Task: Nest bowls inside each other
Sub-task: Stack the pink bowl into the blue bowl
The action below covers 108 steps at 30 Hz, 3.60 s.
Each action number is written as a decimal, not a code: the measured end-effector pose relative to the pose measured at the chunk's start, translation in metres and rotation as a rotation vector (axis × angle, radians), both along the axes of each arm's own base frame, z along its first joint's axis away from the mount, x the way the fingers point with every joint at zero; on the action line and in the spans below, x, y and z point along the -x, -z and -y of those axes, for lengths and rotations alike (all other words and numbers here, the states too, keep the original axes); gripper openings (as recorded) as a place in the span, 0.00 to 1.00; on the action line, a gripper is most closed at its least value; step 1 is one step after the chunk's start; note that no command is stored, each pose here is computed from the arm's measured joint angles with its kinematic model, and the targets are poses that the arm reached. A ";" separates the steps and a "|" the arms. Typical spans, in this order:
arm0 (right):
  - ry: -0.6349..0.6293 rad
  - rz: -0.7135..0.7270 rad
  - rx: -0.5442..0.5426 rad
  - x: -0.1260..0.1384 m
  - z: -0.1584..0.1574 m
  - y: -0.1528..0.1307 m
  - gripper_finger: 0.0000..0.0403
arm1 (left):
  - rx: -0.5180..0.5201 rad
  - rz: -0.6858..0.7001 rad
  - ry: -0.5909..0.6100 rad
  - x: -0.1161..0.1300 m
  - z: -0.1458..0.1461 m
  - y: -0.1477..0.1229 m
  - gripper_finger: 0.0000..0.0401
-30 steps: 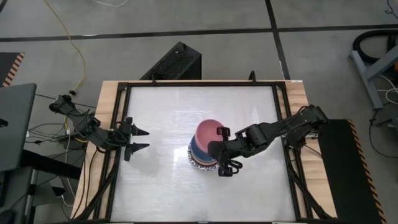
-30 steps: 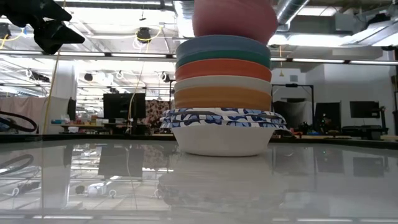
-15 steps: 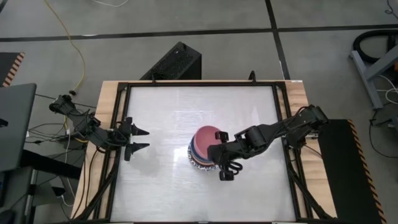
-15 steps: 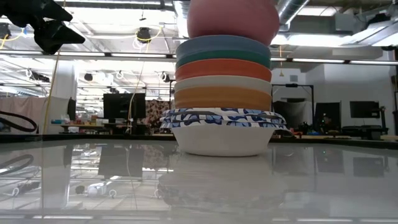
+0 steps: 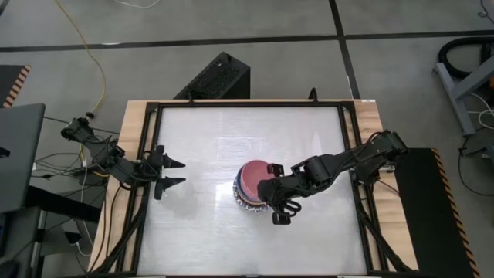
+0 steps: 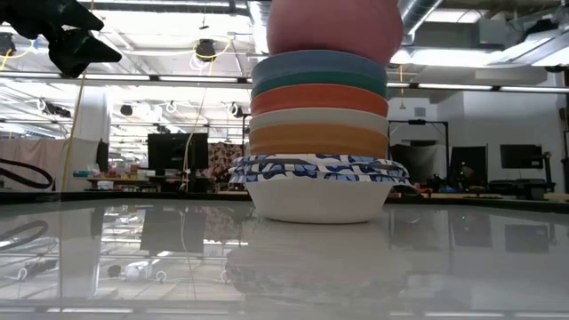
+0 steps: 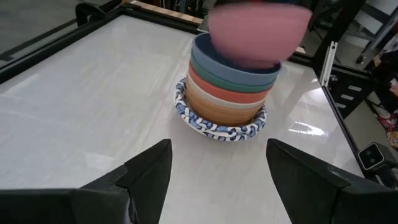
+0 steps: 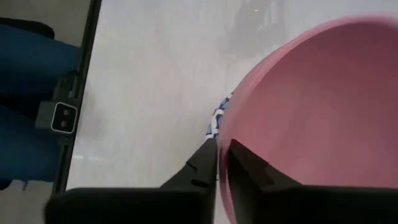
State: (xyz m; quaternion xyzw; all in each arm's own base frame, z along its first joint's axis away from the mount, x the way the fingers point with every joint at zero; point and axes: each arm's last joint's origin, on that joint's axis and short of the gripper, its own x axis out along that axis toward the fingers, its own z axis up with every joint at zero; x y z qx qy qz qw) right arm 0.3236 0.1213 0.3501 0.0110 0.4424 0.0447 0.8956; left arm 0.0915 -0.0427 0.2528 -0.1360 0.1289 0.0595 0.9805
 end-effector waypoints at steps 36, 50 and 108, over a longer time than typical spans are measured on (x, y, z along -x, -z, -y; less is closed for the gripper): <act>0.313 0.243 0.336 -0.049 -0.063 0.069 0.22 | 0.053 0.005 -0.014 0.000 0.000 0.000 0.63; 0.462 0.484 0.578 -0.013 -0.097 0.024 0.22 | 0.047 0.004 -0.012 0.000 0.000 0.000 0.63; 0.582 0.303 0.438 -0.025 -0.062 0.060 0.22 | 0.077 -0.010 -0.025 -0.003 0.002 0.014 0.63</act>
